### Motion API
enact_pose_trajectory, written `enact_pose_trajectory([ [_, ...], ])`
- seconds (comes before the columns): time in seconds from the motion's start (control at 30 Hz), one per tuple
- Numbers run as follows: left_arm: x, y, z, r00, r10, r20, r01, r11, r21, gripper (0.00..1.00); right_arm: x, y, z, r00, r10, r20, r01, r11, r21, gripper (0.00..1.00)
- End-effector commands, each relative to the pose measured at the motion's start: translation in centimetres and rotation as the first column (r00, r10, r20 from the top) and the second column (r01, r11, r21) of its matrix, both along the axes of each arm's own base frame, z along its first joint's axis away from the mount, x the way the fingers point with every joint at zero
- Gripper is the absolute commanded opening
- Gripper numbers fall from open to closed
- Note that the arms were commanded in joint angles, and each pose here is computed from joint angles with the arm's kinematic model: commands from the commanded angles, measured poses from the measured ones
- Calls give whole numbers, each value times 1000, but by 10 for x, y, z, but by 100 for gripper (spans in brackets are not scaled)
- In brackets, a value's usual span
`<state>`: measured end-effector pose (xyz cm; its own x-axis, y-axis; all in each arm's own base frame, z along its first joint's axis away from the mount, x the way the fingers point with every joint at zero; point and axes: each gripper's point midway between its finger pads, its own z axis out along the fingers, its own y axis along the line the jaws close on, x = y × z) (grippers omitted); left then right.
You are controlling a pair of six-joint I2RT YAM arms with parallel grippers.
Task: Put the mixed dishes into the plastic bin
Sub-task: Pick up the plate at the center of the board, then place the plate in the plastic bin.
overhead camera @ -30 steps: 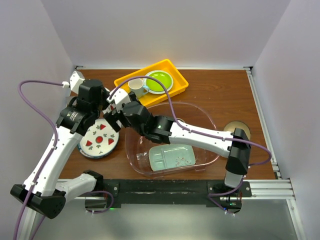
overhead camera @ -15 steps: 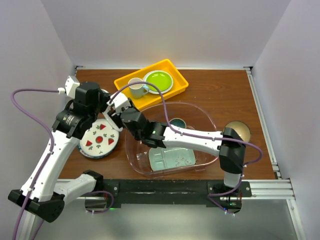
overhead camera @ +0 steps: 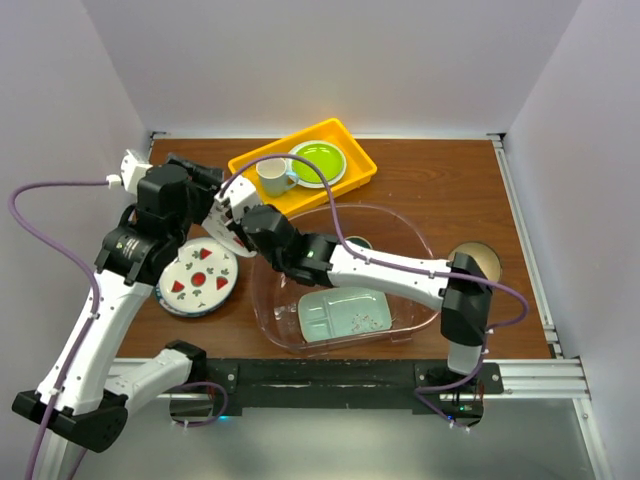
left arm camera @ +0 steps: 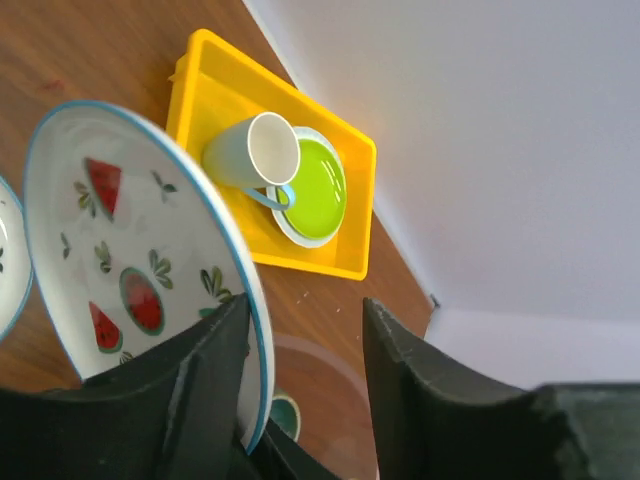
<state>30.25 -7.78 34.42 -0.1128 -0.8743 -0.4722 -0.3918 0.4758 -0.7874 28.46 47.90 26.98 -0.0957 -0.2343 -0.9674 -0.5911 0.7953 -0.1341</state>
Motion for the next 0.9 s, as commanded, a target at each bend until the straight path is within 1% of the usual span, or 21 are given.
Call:
enact_pose_trajectory([
  [0.0,-2,-8,73,966,-112,234,101,993,56,79,-5,-11,105,986,160,-48,-142,954,264,0],
  [0.03,-3,-10,86,950,-136,282,118,990,79,84,-5,-16,115,980,193,-57,-169,942,290,0],
  [0.07,-8,-13,91,934,-188,303,153,979,136,88,8,-29,122,980,188,-68,-159,939,305,0],
  [0.1,-10,-14,103,914,-211,346,163,973,163,93,4,-28,127,963,254,-85,-213,919,332,0],
  [0.13,-12,-15,109,900,-238,366,175,965,197,97,4,-37,139,960,269,-78,-226,908,354,0],
  [0.17,-18,-17,114,877,-289,383,198,945,260,99,15,-50,143,962,261,-80,-215,906,364,0],
  [0.2,-21,-18,124,851,-314,421,199,935,294,100,12,-53,147,950,300,-81,-250,892,377,0],
  [0.23,-24,-20,129,832,-344,436,207,921,331,100,10,-64,159,949,309,-62,-263,884,387,0],
  [0.27,-31,-23,131,801,-401,444,224,889,399,100,16,-76,164,952,301,-53,-258,883,392,0],
  [0.3,-34,-24,138,777,-424,465,220,875,430,100,17,-83,163,951,307,-49,-266,885,384,0],
  [0.33,-37,-27,138,758,-458,465,228,853,469,100,12,-86,164,937,345,-45,-304,874,379,0],
  [0.37,-43,-30,137,728,-512,457,239,813,531,100,15,-105,168,942,333,-36,-296,877,379,0],
  [0.43,-48,-33,135,700,-553,452,239,777,582,100,11,-120,171,933,360,-17,-331,874,357,0],
  [0.47,-52,-35,128,677,-594,434,239,736,634,100,13,-135,169,937,348,-20,-320,883,342,0],
  [0.53,-57,-37,122,650,-632,422,238,696,677,100,12,-150,166,937,350,-12,-331,896,297,0],
  [0.57,-59,-37,113,647,-649,401,231,668,708,100,9,-157,155,931,363,-44,-338,901,271,0],
  [0.6,-59,-36,107,645,-658,388,229,651,723,100,3,-166,159,929,370,-15,-356,904,237,0],
  [0.67,-59,-34,89,650,-673,353,221,612,759,100,-5,-177,145,924,378,-54,-361,912,196,0],
  [0.73,-60,-32,80,651,-677,343,204,591,780,100,-13,-191,147,923,385,-17,-379,915,138,0],
  [0.83,-58,-27,59,668,-672,318,187,565,803,100,-19,-212,133,918,392,-59,-387,919,78,0],
  [0.87,-57,-26,46,675,-676,296,188,545,817,100,-20,-216,133,915,399,-56,-396,916,62,0],
])
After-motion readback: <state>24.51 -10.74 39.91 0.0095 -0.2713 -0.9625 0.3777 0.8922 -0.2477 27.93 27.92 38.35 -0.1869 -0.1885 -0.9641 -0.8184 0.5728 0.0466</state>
